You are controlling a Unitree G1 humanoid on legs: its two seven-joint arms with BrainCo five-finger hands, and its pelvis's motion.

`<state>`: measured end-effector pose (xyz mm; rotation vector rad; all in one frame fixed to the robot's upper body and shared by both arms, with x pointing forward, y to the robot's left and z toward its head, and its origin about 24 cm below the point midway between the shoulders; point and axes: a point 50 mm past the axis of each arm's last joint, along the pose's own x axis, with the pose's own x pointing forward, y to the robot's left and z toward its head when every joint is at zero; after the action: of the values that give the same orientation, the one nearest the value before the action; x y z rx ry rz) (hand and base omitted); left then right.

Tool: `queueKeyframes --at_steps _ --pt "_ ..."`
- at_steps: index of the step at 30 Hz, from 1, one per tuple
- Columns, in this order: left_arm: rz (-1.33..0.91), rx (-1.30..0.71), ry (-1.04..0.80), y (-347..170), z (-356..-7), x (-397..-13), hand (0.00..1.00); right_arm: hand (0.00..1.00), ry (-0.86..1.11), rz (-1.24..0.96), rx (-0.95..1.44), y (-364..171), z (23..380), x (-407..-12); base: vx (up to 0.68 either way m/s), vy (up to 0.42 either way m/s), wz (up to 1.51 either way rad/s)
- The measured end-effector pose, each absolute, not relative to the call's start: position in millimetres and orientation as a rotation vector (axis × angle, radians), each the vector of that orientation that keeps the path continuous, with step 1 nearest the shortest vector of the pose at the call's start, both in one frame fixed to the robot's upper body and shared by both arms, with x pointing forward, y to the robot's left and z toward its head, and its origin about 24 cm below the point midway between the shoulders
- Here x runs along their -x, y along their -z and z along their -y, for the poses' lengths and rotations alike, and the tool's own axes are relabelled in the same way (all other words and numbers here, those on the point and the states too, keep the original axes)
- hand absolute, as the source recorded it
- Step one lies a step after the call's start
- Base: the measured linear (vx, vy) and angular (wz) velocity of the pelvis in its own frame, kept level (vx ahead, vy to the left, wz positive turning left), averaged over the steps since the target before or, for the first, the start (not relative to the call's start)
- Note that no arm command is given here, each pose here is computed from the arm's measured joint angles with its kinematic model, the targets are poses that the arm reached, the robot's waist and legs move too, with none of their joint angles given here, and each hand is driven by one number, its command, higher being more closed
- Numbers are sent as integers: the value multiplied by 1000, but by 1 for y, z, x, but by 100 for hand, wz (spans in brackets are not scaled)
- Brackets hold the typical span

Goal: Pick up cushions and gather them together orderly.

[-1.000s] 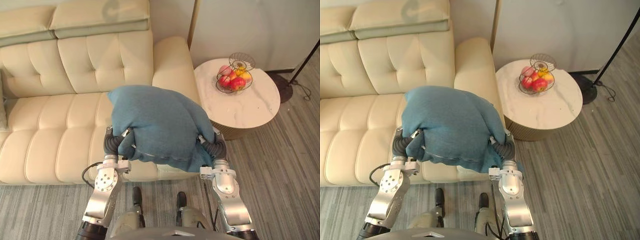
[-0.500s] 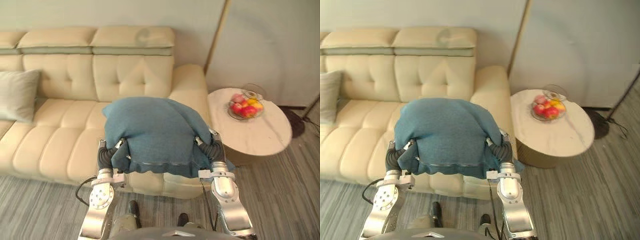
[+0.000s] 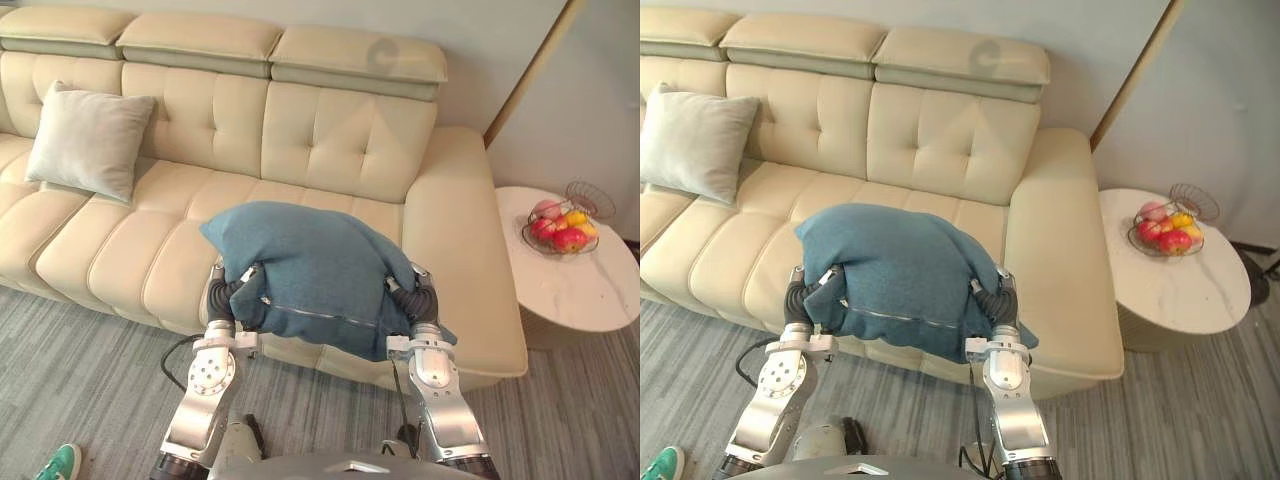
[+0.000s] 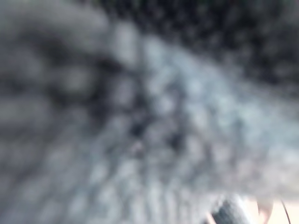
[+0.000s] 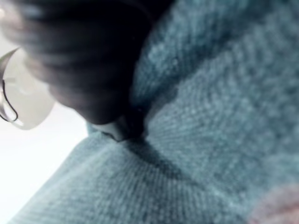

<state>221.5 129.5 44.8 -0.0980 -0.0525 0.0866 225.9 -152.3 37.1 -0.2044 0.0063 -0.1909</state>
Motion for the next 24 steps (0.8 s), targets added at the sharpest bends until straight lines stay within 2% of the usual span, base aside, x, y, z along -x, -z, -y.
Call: queueKeyframes --at_steps 6,13,20,24 --pt "-17 64 -62 -29 -129 -229 100 100 157 -38 260 -30 161 -233 55 65 -5" --pt "9 70 28 -36 -115 -234 100 100 159 -97 294 -17 172 -221 202 -130 39" --pt "83 135 40 -56 -110 -219 100 100 194 -17 241 -42 177 -191 207 -66 6" --pt "152 175 55 -70 -106 -220 100 100 207 47 219 -56 178 -189 150 71 -33"
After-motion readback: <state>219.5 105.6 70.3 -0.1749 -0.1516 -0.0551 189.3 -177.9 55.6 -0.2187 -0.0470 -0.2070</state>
